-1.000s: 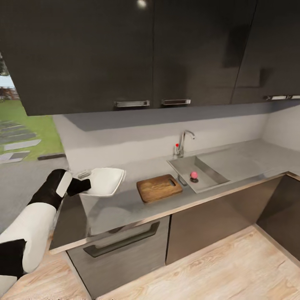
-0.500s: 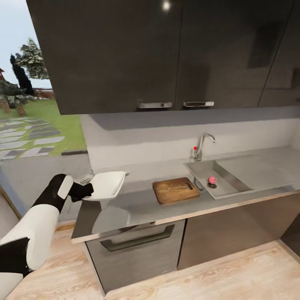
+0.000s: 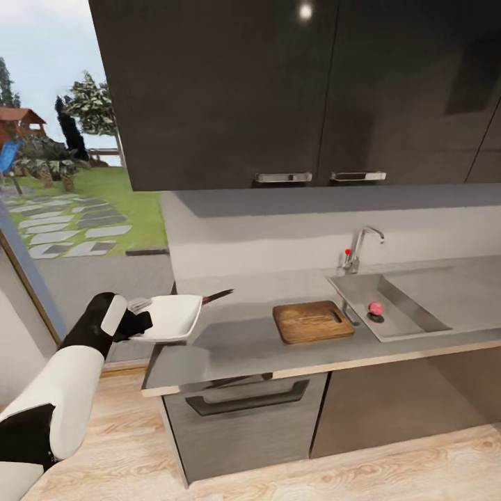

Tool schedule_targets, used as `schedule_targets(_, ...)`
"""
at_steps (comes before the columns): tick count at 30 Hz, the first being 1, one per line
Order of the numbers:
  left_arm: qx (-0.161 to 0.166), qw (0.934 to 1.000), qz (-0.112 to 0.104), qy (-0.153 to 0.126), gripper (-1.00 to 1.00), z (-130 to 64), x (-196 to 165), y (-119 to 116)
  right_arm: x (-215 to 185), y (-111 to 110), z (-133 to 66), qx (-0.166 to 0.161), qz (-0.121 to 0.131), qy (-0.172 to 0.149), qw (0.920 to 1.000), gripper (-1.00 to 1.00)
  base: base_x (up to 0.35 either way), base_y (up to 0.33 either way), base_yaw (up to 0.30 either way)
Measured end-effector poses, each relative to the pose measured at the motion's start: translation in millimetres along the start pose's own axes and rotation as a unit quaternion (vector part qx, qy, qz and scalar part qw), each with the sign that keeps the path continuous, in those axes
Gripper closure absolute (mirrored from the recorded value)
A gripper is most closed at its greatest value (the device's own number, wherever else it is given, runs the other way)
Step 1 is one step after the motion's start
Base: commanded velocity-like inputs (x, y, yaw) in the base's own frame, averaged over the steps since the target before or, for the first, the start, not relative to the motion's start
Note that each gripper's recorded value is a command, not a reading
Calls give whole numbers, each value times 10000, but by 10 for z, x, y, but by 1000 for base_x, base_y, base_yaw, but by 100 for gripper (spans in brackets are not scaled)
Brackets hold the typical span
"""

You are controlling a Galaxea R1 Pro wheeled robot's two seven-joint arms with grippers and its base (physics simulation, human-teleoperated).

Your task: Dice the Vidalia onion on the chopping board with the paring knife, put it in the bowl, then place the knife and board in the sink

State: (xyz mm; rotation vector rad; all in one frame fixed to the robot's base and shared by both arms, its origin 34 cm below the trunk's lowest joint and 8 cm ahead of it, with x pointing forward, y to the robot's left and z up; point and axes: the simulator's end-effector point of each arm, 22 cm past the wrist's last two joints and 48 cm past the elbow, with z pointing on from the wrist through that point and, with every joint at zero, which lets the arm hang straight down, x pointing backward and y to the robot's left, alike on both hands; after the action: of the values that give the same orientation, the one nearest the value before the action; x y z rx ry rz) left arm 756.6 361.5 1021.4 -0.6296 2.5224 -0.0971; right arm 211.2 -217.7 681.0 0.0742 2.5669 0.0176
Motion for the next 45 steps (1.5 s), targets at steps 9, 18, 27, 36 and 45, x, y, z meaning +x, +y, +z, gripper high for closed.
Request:
schedule_targets(9,12,10000,78,-49,100,-39,34,-222,-84,-37,16,19,-18,-91,10000,-100,0,0,2)
schedule_targets(18,0,10000,82,-29,100,-28,55,-220,-86,-36,16,16,-26,-92,10000,-100,0,-128,0)
schedule_targets(27,-7,10000,80,21,100,-9,89,-213,-84,-40,17,24,-26,-87,10000,-100,0,-163,121)
schedule_targets(36,-6,10000,75,60,100,7,115,-211,-81,-41,17,28,-27,-81,10000,-100,0,-7,261)
schedule_targets(45,-27,9999,60,159,100,87,215,-206,-79,-42,16,30,-28,-78,10000,-100,0,-172,24)
